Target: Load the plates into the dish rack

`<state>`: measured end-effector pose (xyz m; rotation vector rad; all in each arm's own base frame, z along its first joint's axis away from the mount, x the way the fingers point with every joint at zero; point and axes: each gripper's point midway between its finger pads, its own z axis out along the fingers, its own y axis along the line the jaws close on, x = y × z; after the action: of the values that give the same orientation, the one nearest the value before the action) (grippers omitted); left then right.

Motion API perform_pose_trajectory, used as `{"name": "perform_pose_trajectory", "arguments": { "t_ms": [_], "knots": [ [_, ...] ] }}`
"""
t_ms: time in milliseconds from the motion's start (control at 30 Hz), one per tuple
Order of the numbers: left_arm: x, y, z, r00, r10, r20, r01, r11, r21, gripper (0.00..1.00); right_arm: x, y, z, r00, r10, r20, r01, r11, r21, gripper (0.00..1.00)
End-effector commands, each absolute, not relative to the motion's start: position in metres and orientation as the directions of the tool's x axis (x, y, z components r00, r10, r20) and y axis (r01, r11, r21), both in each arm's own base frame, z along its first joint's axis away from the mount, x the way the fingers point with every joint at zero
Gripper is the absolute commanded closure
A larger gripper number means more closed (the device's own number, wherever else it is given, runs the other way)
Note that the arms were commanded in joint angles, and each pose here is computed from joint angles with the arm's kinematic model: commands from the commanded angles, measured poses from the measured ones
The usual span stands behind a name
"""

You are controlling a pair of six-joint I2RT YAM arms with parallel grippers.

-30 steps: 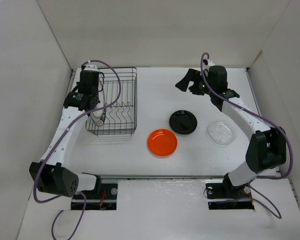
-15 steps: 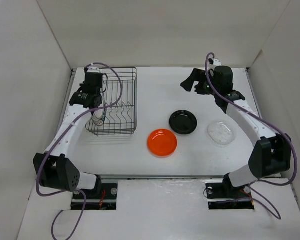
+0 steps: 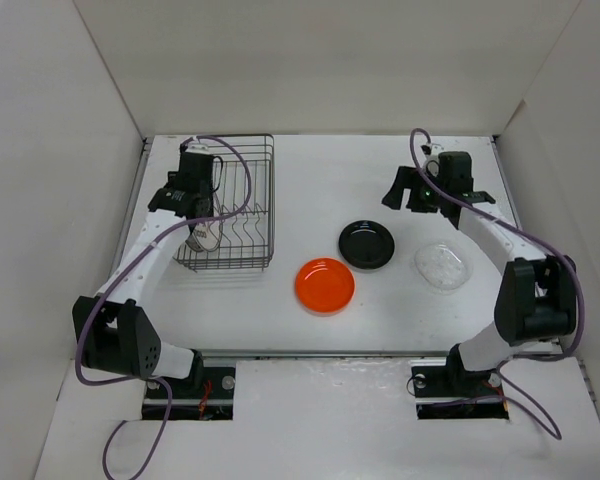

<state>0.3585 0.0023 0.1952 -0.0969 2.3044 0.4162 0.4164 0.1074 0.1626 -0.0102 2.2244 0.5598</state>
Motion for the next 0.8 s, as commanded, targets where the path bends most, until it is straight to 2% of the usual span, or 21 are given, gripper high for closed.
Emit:
{"name": "perform_pose_trajectory", "arguments": {
  "t_ms": [0, 100, 200, 267, 300, 333, 533, 633, 733, 767],
  "knots": [
    [0.360, -0.003, 0.199, -0.672, 0.055, -0.738, -0.183, 0.954, 0.238, 0.56, 0.406, 0.118, 0.128, -0.730, 0.116, -0.674, -0.222, 0.892, 0.394, 0.14],
    [0.358, -0.006, 0.196, -0.682, 0.056, -0.730, -0.163, 0.960, 0.226, 0.37, 0.406, 0.120, 0.100, -0.774, 0.102, -0.624, -0.207, 0.892, 0.402, 0.18],
    [0.361, -0.014, 0.210, -0.662, 0.059, -0.747, -0.132, 0.972, 0.193, 0.30, 0.404, 0.116, 0.077, -0.811, 0.094, -0.578, -0.186, 0.894, 0.407, 0.24],
    [0.358, -0.020, 0.220, -0.662, 0.075, -0.746, -0.087, 0.981, 0.175, 0.20, 0.400, 0.114, 0.064, -0.832, 0.099, -0.547, -0.174, 0.888, 0.425, 0.29],
    [0.361, -0.024, 0.237, -0.634, 0.068, -0.770, -0.078, 0.985, 0.151, 0.00, 0.399, 0.114, 0.056, -0.843, 0.098, -0.529, -0.164, 0.889, 0.427, 0.41],
    [0.358, -0.027, 0.241, -0.640, 0.069, -0.765, -0.061, 0.988, 0.140, 0.00, 0.398, 0.116, 0.057, -0.844, 0.097, -0.527, -0.170, 0.884, 0.435, 0.46],
    [0.362, -0.033, 0.289, -0.571, 0.082, -0.817, -0.029, 0.992, 0.120, 0.00, 0.387, 0.116, 0.043, -0.867, 0.094, -0.490, -0.155, 0.882, 0.445, 0.46],
    [0.361, -0.034, 0.295, -0.564, 0.090, -0.821, -0.017, 0.993, 0.120, 0.00, 0.381, 0.116, 0.038, -0.878, 0.093, -0.470, -0.145, 0.883, 0.447, 0.46],
    [0.361, -0.036, 0.301, -0.556, 0.088, -0.827, -0.010, 0.994, 0.112, 0.00, 0.377, 0.116, 0.033, -0.889, 0.101, -0.447, -0.127, 0.883, 0.452, 0.62],
    [0.361, -0.036, 0.301, -0.556, 0.088, -0.827, -0.010, 0.994, 0.112, 0.00, 0.376, 0.116, 0.030, -0.897, 0.100, -0.431, -0.119, 0.884, 0.453, 0.76]
  ]
}}
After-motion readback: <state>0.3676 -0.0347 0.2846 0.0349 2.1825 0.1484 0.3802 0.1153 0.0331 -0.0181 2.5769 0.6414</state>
